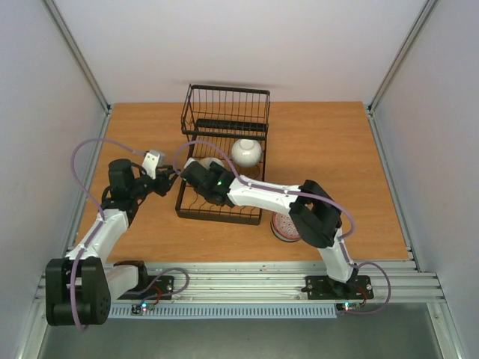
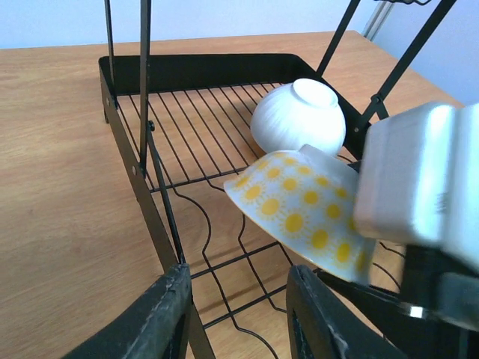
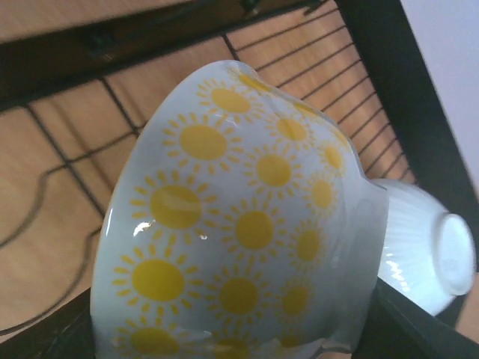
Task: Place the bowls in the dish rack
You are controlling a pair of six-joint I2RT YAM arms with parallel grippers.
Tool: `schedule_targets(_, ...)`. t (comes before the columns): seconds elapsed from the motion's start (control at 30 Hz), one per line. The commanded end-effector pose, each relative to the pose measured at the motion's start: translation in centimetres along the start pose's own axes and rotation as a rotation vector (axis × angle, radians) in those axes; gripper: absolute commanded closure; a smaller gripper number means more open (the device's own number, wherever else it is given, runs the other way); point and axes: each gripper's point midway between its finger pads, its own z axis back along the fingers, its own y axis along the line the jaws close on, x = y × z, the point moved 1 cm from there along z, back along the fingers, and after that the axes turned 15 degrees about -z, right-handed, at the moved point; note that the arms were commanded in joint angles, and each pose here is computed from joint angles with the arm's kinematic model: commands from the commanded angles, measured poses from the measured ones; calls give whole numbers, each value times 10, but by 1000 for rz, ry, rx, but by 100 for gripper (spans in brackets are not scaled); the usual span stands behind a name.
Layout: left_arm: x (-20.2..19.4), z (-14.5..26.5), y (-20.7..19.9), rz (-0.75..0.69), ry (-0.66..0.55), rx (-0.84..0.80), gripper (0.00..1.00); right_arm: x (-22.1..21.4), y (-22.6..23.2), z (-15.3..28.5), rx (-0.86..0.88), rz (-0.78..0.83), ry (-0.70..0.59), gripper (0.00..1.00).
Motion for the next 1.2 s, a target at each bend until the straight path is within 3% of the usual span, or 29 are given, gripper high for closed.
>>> schedule_targets(0.0,5,-2,7,-32,-34,24,63,28,-32,-6,-236,120,-74,99)
schedule_targets(0.3,1,-5,2,-26,-31,-17,63,49,-36,-48,-335,206,-69,99)
schedule_targets(0.77,0,-4,-6,-40,-38,-63,63,56,-82,-104,-426,166,-7,99)
schedule_targets(1.07,-1,-5,-9,-45,-39,-78,63,52,-85,-130,-414,167,26,99)
schedule_targets(1.17,-1,-4,-8,-47,-39,-75,63,49,-85,-136,-415,157,36,89)
